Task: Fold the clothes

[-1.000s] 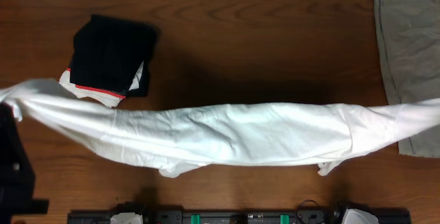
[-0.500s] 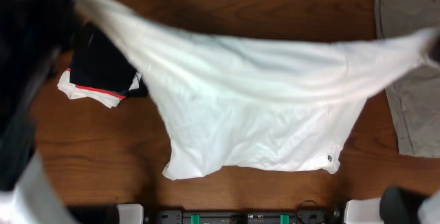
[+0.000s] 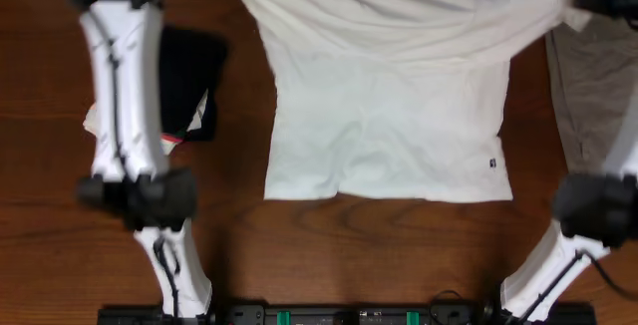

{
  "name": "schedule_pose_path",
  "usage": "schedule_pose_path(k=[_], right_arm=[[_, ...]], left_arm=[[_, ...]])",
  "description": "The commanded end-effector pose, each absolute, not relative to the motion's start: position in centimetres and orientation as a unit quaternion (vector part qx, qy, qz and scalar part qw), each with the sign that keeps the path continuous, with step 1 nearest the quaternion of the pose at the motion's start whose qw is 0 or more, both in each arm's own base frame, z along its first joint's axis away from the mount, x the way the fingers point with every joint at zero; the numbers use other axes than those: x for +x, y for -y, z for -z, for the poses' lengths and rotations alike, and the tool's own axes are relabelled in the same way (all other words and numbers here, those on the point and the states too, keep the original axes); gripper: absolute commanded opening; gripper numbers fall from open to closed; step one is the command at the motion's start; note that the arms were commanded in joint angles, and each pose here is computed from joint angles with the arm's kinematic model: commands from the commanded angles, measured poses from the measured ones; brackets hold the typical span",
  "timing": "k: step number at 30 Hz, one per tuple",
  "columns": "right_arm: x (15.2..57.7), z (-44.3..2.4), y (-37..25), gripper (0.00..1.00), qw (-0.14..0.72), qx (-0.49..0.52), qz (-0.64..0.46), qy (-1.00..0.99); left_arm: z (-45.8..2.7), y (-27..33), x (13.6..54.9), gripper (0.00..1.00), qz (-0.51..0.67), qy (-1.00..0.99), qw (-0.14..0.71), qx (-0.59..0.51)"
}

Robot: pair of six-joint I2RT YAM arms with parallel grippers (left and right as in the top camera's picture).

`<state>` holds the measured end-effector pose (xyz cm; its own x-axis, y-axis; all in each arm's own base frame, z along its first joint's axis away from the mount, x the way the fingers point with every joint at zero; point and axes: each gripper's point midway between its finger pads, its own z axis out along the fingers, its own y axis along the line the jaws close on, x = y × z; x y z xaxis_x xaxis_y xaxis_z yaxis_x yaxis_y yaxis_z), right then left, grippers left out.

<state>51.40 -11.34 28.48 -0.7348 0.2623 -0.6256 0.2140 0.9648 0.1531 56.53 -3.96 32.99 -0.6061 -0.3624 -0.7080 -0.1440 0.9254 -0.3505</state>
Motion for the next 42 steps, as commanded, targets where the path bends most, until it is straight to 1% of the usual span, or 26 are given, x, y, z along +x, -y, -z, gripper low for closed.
schedule_pose_path(k=[1,2,3,4,5,6,7,8,10,13,15,17,18,19,20,22,23,24,25,27,28,29,31,36,39,42], right_arm=[[55.0,-23.0,9.4,0.11,0.316,0.098,-0.062,-0.942],[56.1,-21.5,9.2,0.32,0.314,0.089,-0.062,-0.943],[57.1,-19.9,8.9,0.49,0.311,0.081,-0.062,-0.945],[58.1,-18.3,8.6,0.68,0.309,0.071,-0.061,-0.946],[58.8,-16.9,8.3,0.86,0.306,0.061,-0.060,-0.948],[59.5,-15.3,8.0,0.99,0.302,0.049,-0.058,-0.950],[59.7,-14.6,7.8,0.99,0.300,0.039,-0.056,-0.952],[60.0,-13.9,7.5,0.99,0.298,0.027,-0.054,-0.953],[60.2,-13.9,7.3,0.99,0.302,0.020,-0.052,-0.952],[59.7,-16.2,7.0,0.99,0.312,0.015,-0.053,-0.948],[58.5,-17.9,6.6,0.99,0.308,0.015,-0.054,-0.950],[56.4,-19.7,6.3,0.99,0.293,0.017,-0.056,-0.954],[55.0,-20.5,6.0,0.99,0.281,0.018,-0.059,-0.958],[53.8,-21.2,5.8,0.99,0.269,0.019,-0.062,-0.961],[52.4,-21.7,5.4,0.99,0.253,0.020,-0.067,-0.965],[49.6,-22.3,4.8,0.99,0.218,0.026,-0.078,-0.973],[48.6,-22.5,4.6,0.98,0.203,0.033,-0.081,-0.975],[47.6,-22.7,4.4,0.91,0.189,0.036,-0.085,-0.978],[46.6,-22.8,4.1,0.80,0.175,0.037,-0.090,-0.980],[45.2,-22.9,3.7,0.43,0.154,0.039,-0.099,-0.982],[44.4,-22.9,3.5,0.06,0.138,0.040,-0.104,-0.984],[43.6,-22.8,3.3,0.01,0.124,0.042,-0.106,-0.986],[42.1,-22.7,3.2,0.01,0.097,0.046,-0.106,-0.989],[39.4,-23.0,2.4,0.02,0.076,0.058,-0.113,-0.989],[37.3,-22.5,1.6,0.02,0.054,0.058,-0.115,-0.990],[36.0,-20.7,1.0,0.02,0.040,0.058,-0.117,-0.991]], left_arm=[[-27.4,5.2,59.8,0.06,0.121,-0.901,0.397,-0.126],[-25.6,5.5,60.9,0.06,0.121,-0.903,0.392,-0.124],[-23.9,5.7,61.7,0.13,0.119,-0.906,0.387,-0.120],[-22.2,5.9,62.6,0.36,0.115,-0.910,0.383,-0.112],[-20.7,6.0,63.2,0.57,0.110,-0.913,0.380,-0.101],[-19.3,6.1,63.7,0.82,0.103,-0.917,0.377,-0.086],[-18.6,6.1,63.9,0.92,0.097,-0.919,0.375,-0.074],[-17.9,6.1,64.0,0.99,0.089,-0.922,0.372,-0.057],[-17.9,6.0,63.9,0.98,0.082,-0.924,0.372,-0.040],[-20.3,6.0,63.0,0.98,0.082,-0.921,0.380,-0.038],[-22.3,6.3,62.0,0.98,0.087,-0.919,0.383,-0.035],[-24.2,6.9,59.9,0.99,0.100,-0.923,0.370,-0.035],[-24.9,7.3,58.8,0.91,0.107,-0.926,0.361,-0.030],[-25.5,7.7,57.5,0.77,0.114,-0.930,0.349,-0.026],[-26.0,8.2,55.9,0.60,0.119,-0.936,0.330,-0.022],[-26.2,8.8,53.0,0.09,0.118,-0.949,0.291,-0.018],[-26.0,9.1,51.5,0.06,0.116,-0.956,0.269,-0.015],[-25.9,9.5,50.0,0.06,0.114,-0.962,0.246,-0.012],[-25.7,9.9,48.7,0.06,0.112,-0.968,0.226,-0.008],[-25.4,10.4,46.9,0.06,0.108,-0.975,0.197,-0.002],[-25.3,10.7,45.9,0.06,0.106,-0.978,0.181,0.002],[-25.4,10.9,45.0,0.06,0.104,-0.980,0.169,0.005],[-25.8,11.0,43.1,0.06,0.093,-0.984,0.149,0.010],[-27.9,12.3,39.3,0.06,0.090,-0.986,0.136,0.029],[-28.8,13.7,38.0,0.06,0.092,-0.985,0.140,0.042],[-28.7,14.2,37.6,0.06,0.072,-0.987,0.141,0.031]])
